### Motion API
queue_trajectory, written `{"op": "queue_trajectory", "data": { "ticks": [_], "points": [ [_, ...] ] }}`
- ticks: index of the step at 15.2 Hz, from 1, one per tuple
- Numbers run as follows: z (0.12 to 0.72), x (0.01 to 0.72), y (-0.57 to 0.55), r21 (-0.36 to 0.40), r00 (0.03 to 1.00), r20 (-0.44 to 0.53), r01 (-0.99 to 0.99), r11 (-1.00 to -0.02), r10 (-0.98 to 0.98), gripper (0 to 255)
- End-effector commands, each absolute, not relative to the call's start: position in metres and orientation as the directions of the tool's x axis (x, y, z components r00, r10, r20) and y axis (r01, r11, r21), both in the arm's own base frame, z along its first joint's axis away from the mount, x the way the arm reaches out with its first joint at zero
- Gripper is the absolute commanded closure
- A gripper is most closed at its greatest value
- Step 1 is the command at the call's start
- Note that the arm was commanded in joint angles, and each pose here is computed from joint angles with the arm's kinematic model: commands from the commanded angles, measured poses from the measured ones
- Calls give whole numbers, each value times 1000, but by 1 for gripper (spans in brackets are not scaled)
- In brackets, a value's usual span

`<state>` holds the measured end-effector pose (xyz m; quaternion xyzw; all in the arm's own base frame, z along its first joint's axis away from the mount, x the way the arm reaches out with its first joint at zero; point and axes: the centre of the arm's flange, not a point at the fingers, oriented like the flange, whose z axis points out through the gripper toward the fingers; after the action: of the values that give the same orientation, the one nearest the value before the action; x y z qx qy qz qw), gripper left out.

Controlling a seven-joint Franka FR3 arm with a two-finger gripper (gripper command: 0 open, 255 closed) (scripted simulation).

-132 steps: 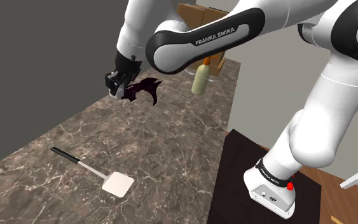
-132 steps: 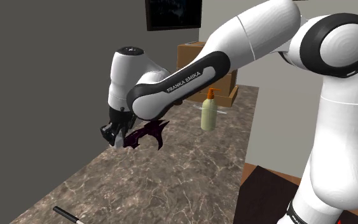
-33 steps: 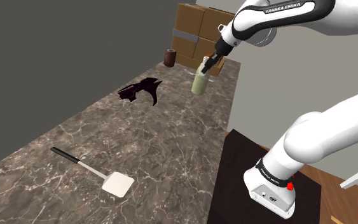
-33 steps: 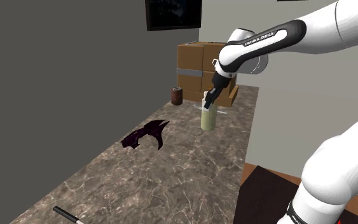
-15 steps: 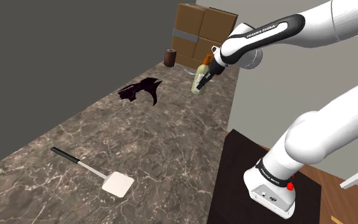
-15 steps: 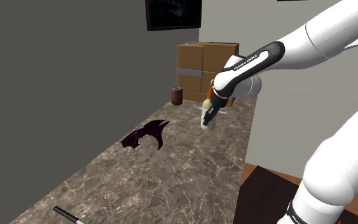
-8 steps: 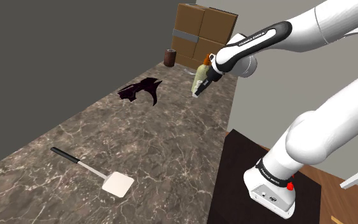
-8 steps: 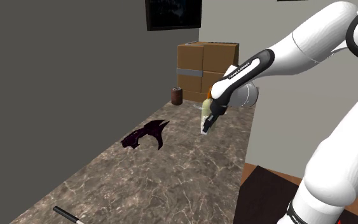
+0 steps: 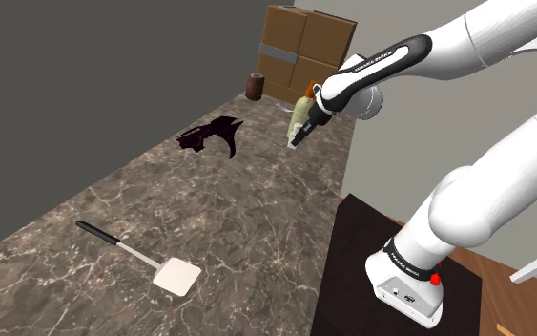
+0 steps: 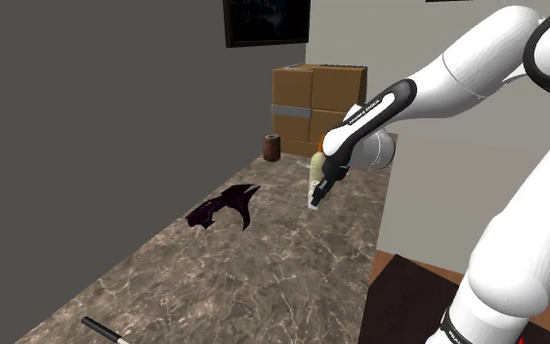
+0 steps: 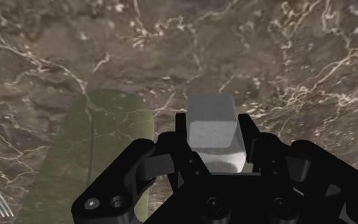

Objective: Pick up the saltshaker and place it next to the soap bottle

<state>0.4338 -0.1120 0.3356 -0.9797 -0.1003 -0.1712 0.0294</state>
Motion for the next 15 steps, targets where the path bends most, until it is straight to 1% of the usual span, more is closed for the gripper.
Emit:
{"op": "queue_trajectory", "data": {
  "ticks": [1,2,7,11,15],
  "points": [
    [336,434,-112,-23,921,341,207,-978,186,255],
    [336,434,-112,-23,921,341,207,-978,186,0],
    [336,434,-112,-23,921,341,207,-978,186,0],
    [383,417,-117,-23,921,341,207,-978,186,0],
    [383,417,-117,-23,921,341,207,-978,186,0]
  ]
}}
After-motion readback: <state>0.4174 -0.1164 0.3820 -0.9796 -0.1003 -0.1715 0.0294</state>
